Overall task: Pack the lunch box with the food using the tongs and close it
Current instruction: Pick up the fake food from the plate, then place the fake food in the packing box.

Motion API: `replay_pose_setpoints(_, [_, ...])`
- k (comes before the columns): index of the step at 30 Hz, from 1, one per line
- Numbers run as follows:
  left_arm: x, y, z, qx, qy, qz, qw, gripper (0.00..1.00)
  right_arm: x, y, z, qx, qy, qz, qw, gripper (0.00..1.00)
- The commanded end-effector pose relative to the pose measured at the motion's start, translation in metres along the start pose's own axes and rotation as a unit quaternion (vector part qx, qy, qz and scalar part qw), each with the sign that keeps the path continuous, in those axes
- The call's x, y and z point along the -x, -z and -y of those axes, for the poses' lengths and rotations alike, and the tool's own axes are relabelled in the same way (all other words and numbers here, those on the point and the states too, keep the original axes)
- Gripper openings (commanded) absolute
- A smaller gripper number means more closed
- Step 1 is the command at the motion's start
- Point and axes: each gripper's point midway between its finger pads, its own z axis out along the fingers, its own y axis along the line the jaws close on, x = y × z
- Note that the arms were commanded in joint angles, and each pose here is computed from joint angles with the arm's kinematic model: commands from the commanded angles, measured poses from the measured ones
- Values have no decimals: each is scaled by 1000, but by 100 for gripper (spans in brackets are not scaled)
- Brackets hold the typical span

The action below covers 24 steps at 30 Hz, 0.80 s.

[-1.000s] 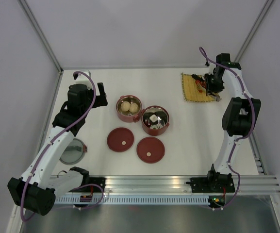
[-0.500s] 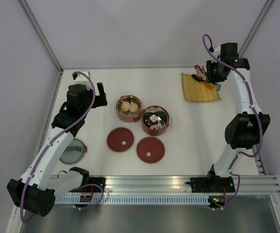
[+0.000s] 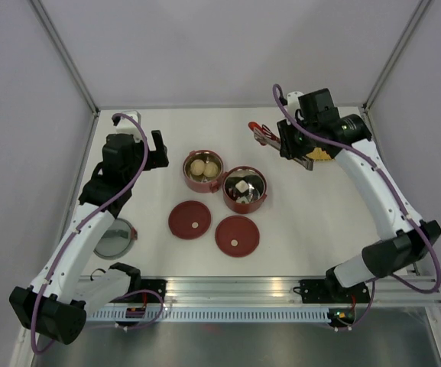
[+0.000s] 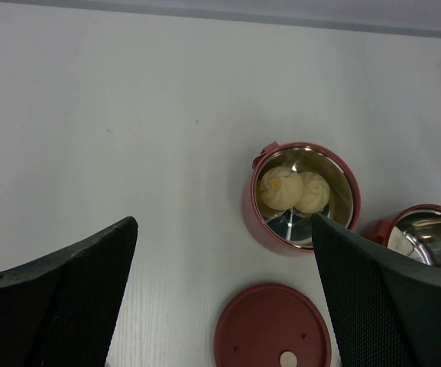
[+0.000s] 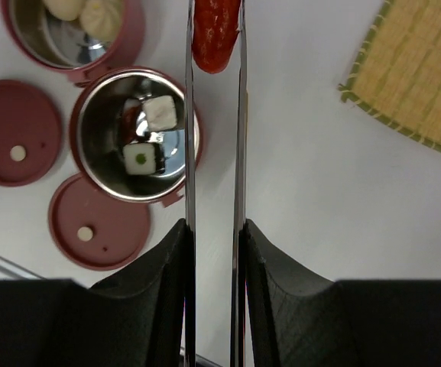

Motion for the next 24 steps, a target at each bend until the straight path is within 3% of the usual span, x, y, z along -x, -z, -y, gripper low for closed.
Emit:
replay_pose_setpoints(1, [19, 7, 3, -9, 7, 25, 1000, 100, -5, 58, -25, 15, -21, 44, 999, 0])
replay_pose_setpoints(5, [19, 7, 4, -13, 9, 26, 1000, 100, -35, 64, -69, 63, 7, 0, 998, 0])
replay_pose_setpoints(9, [21, 9, 3, -9, 8, 30, 999, 100, -68, 60, -79, 39, 35, -55, 997, 0])
replay_pose_setpoints(14, [23, 11, -2, 2, 6, 35, 999, 100, -77, 72, -81, 43, 38, -52, 997, 1])
replay_pose_setpoints(24, [23, 11, -1, 1, 5, 35, 999, 100, -90, 38, -95, 74, 40, -75, 994, 0])
